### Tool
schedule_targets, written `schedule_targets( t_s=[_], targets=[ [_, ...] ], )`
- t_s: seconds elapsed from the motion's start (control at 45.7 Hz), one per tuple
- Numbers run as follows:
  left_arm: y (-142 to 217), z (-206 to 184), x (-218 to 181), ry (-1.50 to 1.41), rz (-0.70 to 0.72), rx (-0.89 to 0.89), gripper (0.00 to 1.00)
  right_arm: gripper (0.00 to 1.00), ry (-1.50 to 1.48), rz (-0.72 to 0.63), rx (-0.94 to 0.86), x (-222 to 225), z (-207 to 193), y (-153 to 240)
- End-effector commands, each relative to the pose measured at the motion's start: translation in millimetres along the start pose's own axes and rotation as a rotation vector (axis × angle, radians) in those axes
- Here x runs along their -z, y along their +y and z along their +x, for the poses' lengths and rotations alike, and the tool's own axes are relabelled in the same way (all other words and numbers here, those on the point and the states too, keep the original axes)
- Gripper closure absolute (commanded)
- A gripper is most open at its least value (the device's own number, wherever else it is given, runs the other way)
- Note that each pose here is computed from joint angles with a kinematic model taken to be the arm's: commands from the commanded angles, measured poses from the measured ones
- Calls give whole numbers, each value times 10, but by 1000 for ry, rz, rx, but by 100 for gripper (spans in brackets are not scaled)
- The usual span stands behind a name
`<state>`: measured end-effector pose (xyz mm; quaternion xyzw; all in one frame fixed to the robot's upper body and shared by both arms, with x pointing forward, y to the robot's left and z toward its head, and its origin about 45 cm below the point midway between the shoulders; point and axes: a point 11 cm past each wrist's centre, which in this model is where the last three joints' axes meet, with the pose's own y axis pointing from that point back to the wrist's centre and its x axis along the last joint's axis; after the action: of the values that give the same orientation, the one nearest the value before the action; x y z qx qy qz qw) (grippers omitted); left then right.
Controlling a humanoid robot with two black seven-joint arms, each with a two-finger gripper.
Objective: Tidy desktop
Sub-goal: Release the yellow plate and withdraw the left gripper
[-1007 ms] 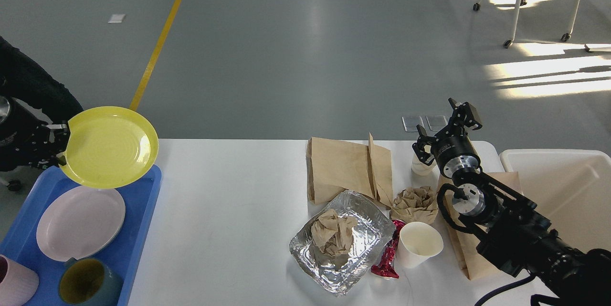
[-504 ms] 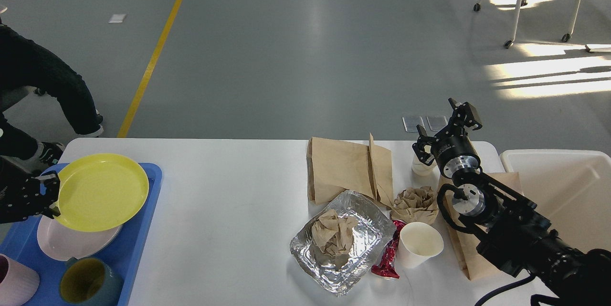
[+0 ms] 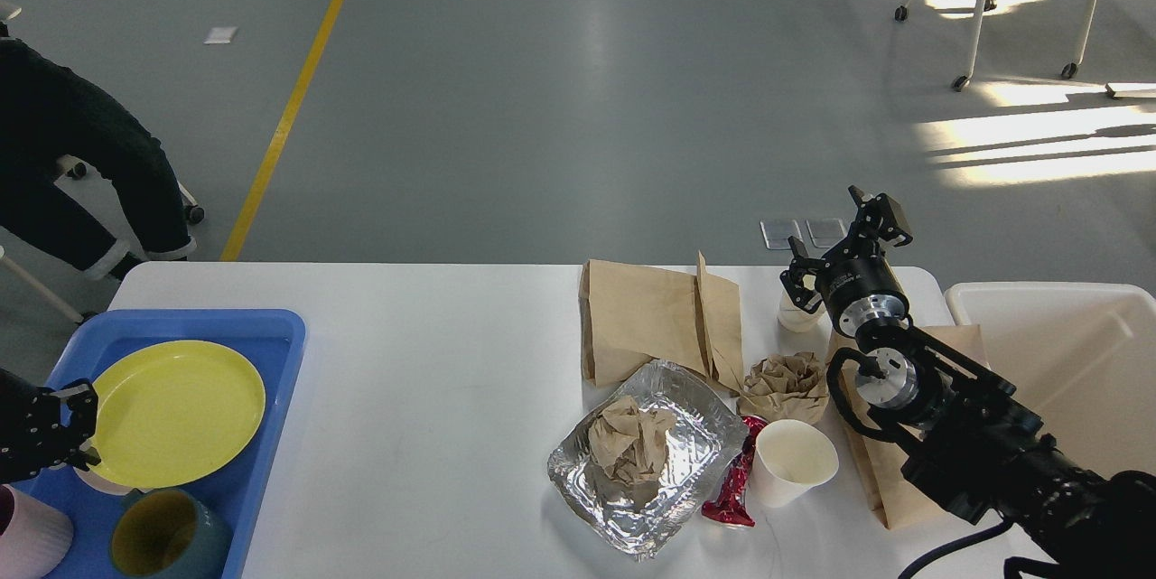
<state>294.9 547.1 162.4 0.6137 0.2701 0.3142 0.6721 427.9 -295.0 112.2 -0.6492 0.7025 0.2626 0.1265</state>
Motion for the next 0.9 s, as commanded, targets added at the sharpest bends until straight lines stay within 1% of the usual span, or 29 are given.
schedule_targets(
  t_s=[0.0,0.175,0.657,0.766,0.876],
  targets=[
    [3,30,34,12,-2,-21,100,0,0,0,0,0,0,0],
    [114,187,106,31,5,-94,100,0,0,0,0,0,0,0],
    [32,217,138,40,13,-153,100,0,0,0,0,0,0,0],
    [11,202,132,38,13,-148,97,0,0,0,0,0,0,0],
    [-36,173,134,35,18,-139,91,0,0,0,0,0,0,0]
  ],
)
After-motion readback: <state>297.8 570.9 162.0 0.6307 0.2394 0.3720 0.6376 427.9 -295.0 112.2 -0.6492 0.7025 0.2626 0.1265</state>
